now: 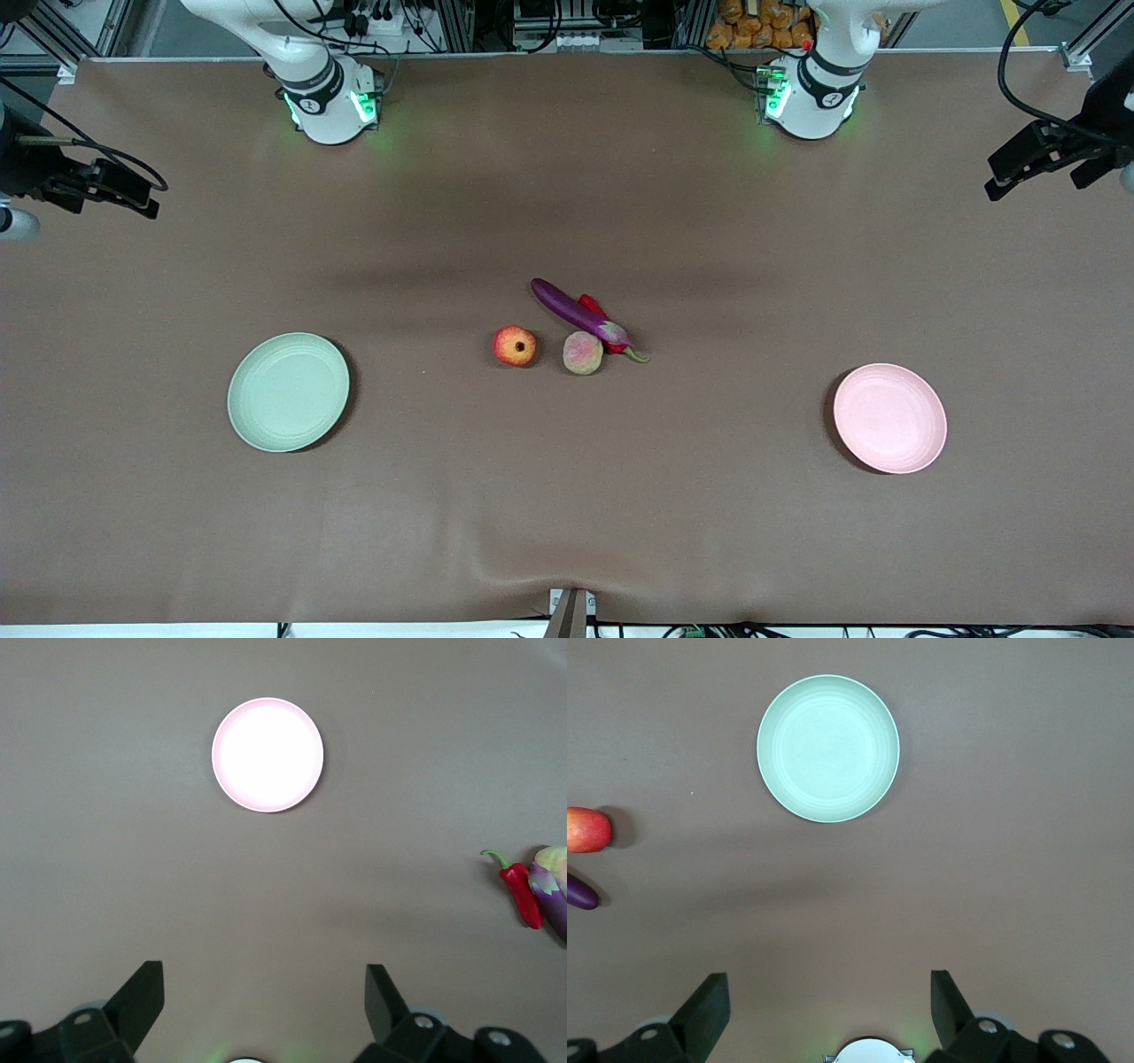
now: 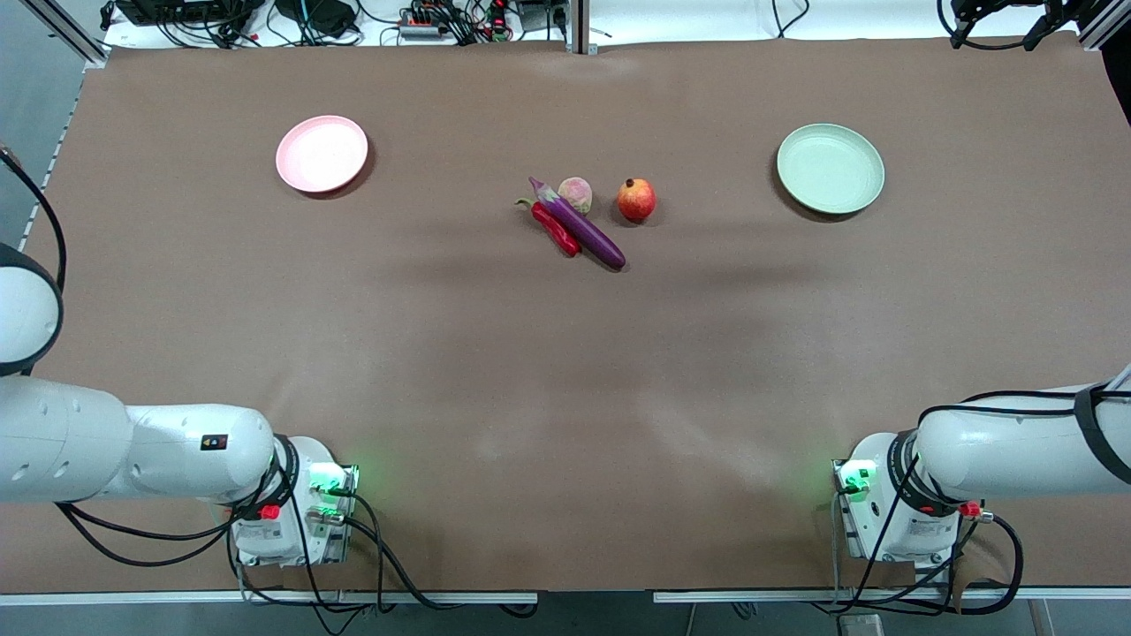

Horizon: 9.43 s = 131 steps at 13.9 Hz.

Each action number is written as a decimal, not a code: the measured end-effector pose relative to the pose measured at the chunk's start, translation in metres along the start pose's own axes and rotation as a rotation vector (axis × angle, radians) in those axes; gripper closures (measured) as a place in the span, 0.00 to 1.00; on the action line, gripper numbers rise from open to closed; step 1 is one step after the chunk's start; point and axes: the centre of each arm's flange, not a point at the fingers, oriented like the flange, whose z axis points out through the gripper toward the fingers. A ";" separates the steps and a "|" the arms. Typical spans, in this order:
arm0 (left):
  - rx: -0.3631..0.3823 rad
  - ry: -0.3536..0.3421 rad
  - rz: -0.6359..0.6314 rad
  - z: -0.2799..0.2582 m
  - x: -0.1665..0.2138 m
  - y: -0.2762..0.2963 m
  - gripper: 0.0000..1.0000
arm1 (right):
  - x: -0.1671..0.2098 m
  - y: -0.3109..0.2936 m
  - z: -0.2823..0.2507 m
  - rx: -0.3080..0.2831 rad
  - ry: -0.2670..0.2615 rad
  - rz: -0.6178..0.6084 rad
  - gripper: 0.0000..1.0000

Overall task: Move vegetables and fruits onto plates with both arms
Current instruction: 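Reach the left gripper down to the purple eggplant, then grasp the purple eggplant with the left gripper and lift it, then carry the eggplant to the pink plate while the right gripper reaches out, then lower the eggplant onto the pink plate while the right gripper approaches the apple, then grasp the red apple with the right gripper while the left gripper reaches the pepper, then place the apple on the green plate while the left gripper lifts the pepper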

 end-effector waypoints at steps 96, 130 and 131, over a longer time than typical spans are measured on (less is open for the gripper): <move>-0.115 -0.016 -0.300 0.407 0.210 -0.018 0.00 | 0.102 -0.313 0.365 0.412 -0.304 0.435 0.00; -0.192 -0.209 -0.772 0.496 -0.047 0.372 0.18 | 0.160 -0.082 0.340 0.446 -0.231 0.255 0.11; -0.194 -0.210 -0.769 0.498 -0.049 0.374 0.18 | 0.163 -0.047 0.340 0.456 -0.222 0.218 0.11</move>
